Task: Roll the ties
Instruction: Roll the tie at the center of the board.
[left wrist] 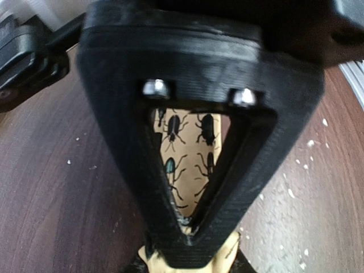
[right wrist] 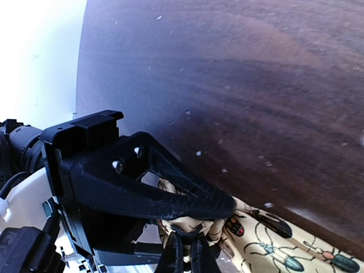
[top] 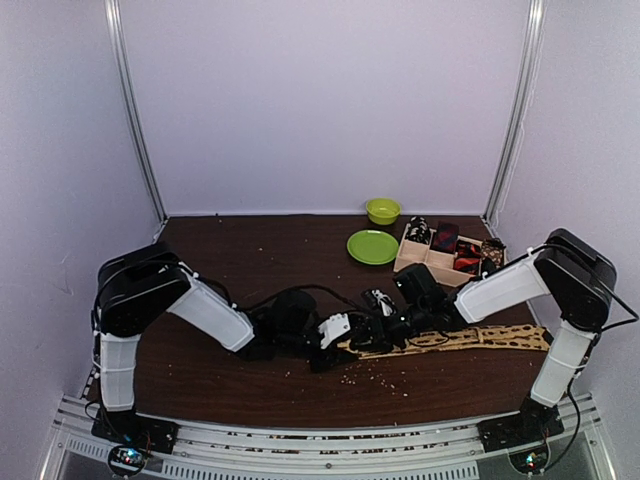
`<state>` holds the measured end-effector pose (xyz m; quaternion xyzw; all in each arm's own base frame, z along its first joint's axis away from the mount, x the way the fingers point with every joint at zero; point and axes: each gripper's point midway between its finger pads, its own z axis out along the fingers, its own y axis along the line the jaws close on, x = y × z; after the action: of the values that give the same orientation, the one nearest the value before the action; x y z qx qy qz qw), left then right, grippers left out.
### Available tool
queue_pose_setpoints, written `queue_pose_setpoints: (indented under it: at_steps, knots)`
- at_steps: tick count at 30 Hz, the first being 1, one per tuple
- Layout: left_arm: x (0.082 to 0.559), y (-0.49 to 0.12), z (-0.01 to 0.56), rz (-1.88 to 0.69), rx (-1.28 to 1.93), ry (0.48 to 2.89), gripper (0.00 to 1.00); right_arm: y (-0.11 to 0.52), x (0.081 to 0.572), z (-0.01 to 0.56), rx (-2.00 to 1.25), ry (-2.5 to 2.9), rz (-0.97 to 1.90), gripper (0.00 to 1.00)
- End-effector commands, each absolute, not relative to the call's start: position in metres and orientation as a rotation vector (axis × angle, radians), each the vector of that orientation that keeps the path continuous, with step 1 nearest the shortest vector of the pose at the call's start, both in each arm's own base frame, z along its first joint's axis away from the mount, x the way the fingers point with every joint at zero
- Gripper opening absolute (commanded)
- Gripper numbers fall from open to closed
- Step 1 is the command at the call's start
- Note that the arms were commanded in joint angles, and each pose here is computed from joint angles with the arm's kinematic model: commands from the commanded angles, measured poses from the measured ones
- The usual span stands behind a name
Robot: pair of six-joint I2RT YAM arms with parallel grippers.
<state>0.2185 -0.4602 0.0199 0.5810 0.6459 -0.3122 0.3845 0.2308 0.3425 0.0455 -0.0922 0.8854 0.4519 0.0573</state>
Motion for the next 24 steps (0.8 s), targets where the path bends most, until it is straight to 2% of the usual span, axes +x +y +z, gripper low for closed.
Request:
queue_pose_setpoints:
  at_steps: [1, 6, 9, 11, 14, 17, 19, 24]
  knots:
    - [0.202, -0.421, -0.016, -0.72, 1.63, 1.781, 0.3, 0.351, 0.228, 0.055, -0.298, 2.674, 1.405, 0.03]
    - [0.202, -0.42, -0.015, -0.728, 1.627, 1.791, 0.29, 0.355, 0.227, 0.05, -0.319, 2.691, 1.4, 0.08]
    - [0.202, -0.421, -0.015, -0.743, 1.615, 1.795, 0.29, 0.352, 0.228, 0.048, -0.33, 2.698, 1.364, 0.0]
    - [0.203, -0.421, -0.015, -0.75, 1.605, 1.791, 0.3, 0.348, 0.229, 0.044, -0.344, 2.715, 1.31, 0.0]
    - [0.207, -0.418, -0.012, -0.753, 1.563, 1.787, 0.39, 0.341, 0.23, 0.035, -0.372, 2.744, 1.218, 0.0]
    - [0.212, -0.412, 0.0, -0.781, 1.476, 1.752, 0.54, 0.334, 0.228, 0.019, -0.379, 2.781, 1.167, 0.0]
    - [0.214, -0.411, 0.01, -0.796, 1.423, 1.718, 0.6, 0.331, 0.225, 0.009, -0.373, 2.802, 1.157, 0.0]
    - [0.216, -0.411, 0.015, -0.82, 1.37, 1.684, 0.64, 0.325, 0.22, -0.005, -0.357, 2.828, 1.143, 0.0]
